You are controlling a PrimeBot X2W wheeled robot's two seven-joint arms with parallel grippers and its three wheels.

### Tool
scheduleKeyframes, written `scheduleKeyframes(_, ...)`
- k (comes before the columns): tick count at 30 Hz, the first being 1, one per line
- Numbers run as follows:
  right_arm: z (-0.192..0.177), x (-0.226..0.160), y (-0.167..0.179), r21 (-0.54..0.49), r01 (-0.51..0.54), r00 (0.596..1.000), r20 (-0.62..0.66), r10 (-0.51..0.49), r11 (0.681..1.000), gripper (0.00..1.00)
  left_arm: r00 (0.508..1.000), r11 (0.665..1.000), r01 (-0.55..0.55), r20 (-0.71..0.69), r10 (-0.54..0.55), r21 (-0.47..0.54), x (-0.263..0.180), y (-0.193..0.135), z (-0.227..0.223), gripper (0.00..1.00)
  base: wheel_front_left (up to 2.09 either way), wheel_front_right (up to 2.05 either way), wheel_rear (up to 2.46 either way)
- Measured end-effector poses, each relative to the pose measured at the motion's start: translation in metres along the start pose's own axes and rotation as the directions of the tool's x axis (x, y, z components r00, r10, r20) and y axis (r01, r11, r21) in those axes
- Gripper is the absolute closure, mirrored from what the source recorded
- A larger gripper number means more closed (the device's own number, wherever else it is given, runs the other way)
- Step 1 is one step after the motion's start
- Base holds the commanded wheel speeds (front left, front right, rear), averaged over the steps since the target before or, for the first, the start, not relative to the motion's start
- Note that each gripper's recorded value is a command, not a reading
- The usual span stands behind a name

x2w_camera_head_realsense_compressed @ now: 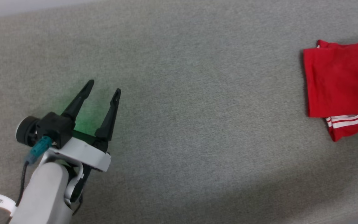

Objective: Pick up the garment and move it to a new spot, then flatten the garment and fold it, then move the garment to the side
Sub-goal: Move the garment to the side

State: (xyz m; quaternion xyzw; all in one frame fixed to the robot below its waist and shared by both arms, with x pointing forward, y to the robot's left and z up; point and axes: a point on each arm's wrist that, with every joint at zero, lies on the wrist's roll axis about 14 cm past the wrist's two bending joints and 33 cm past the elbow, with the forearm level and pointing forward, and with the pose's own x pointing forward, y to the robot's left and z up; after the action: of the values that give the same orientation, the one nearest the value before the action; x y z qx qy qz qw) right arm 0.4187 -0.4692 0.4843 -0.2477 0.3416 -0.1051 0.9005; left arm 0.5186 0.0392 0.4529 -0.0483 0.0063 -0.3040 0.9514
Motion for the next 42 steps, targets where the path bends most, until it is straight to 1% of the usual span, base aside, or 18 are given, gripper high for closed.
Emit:
scheduleKeyframes(4,-0.004,0.011,0.007,0.002,-0.002,1.000,-0.008,0.002,1.000,1.00,1.000,1.000,-0.007,-0.012,0.007,0.001,-0.001,0.006,-0.005,0.00,0.00,0.00,0.00)
scheduleKeyframes(7,-0.003,0.018,0.007,-0.031,0.007,1.000,-0.003,-0.007,1.000,1.00,1.000,1.000,-0.013,-0.018,0.013,0.000,-0.003,0.008,-0.007,0.00,0.00,0.00,0.00)
scheduleKeyframes(11,-0.005,0.026,0.016,-0.028,0.001,1.000,-0.001,-0.001,1.000,1.00,0.999,1.000,-0.026,-0.019,0.026,-0.002,-0.006,0.012,-0.007,0.00,0.00,0.00,0.00)
scheduleKeyframes(12,-0.005,0.027,0.017,-0.030,0.001,1.000,-0.002,-0.001,1.000,0.87,0.999,1.000,-0.030,-0.020,0.030,0.000,-0.007,0.014,-0.007,0.00,0.00,0.00,0.00)
scheduleKeyframes(13,-0.005,0.028,0.016,-0.032,0.005,1.000,0.001,-0.005,0.999,0.69,0.999,0.999,-0.034,-0.020,0.034,0.000,-0.008,0.015,-0.006,0.00,0.00,0.00,0.00)
scheduleKeyframes(14,-0.004,0.028,0.014,-0.030,0.012,1.000,0.004,-0.012,0.999,0.58,0.999,0.999,-0.038,-0.019,0.038,-0.001,-0.009,0.016,-0.005,0.00,0.00,0.00,0.00)
scheduleKeyframes(15,-0.003,0.028,0.013,-0.028,0.019,1.000,0.006,-0.018,0.999,0.53,0.999,0.999,-0.041,-0.017,0.041,0.002,-0.010,0.017,-0.004,0.00,0.00,0.00,0.00)
scheduleKeyframes(16,-0.001,0.028,0.011,-0.024,0.024,1.000,0.017,-0.023,0.999,0.40,0.999,0.999,-0.045,-0.016,0.045,0.003,-0.011,0.018,-0.002,0.00,0.00,0.00,0.00)
scheduleKeyframes(17,0.000,0.028,0.011,-0.027,0.027,0.999,0.023,-0.026,0.999,0.13,0.999,0.999,-0.049,-0.011,0.049,0.004,-0.012,0.019,-0.001,0.00,0.00,0.00,0.00)
scheduleKeyframes(18,0.000,0.028,0.010,-0.027,0.030,0.999,0.027,-0.029,0.999,0.00,0.999,0.999,-0.053,-0.009,0.053,0.004,-0.013,0.020,0.001,0.00,0.00,0.00,0.00)
scheduleKeyframes(23,0.004,0.023,0.006,-0.023,0.048,0.997,0.057,-0.046,0.999,0.00,0.998,0.998,-0.068,-0.001,0.068,0.008,-0.021,0.020,0.008,0.00,0.00,0.00,0.00)
scheduleKeyframes(29,0.021,0.014,-0.004,-0.015,0.071,0.990,0.119,-0.069,0.997,0.00,0.995,0.995,-0.096,0.022,0.096,0.013,-0.034,0.021,0.022,0.00,0.00,0.00,0.00)
scheduleKeyframes(32,0.035,0.009,-0.001,0.003,0.064,0.983,0.171,-0.064,0.998,0.00,0.993,0.993,-0.114,0.028,0.113,0.023,-0.043,0.022,0.029,0.00,0.00,0.00,0.00)
scheduleKeyframes(35,0.053,0.002,0.003,0.066,0.050,0.968,0.242,-0.064,0.997,0.00,0.990,0.991,-0.135,0.034,0.134,0.026,-0.055,0.023,0.036,0.00,0.00,0.00,0.00)
scheduleKeyframes(37,0.063,-0.003,0.011,0.082,0.027,0.957,0.286,-0.049,0.996,0.00,0.988,0.988,-0.150,0.038,0.149,0.032,-0.064,0.023,0.040,0.00,0.00,0.00,0.00)
scheduleKeyframes(40,0.080,-0.013,0.020,0.140,-0.014,0.930,0.365,-0.039,0.990,0.00,0.983,0.983,-0.179,0.048,0.177,0.034,-0.078,0.025,0.049,0.00,0.00,0.00,0.00)
scheduleKeyframes(42,0.089,-0.021,0.030,0.134,-0.042,0.913,0.408,-0.016,0.990,0.00,0.979,0.980,-0.197,0.054,0.195,0.031,-0.088,0.024,0.053,0.00,0.00,0.00,0.00)
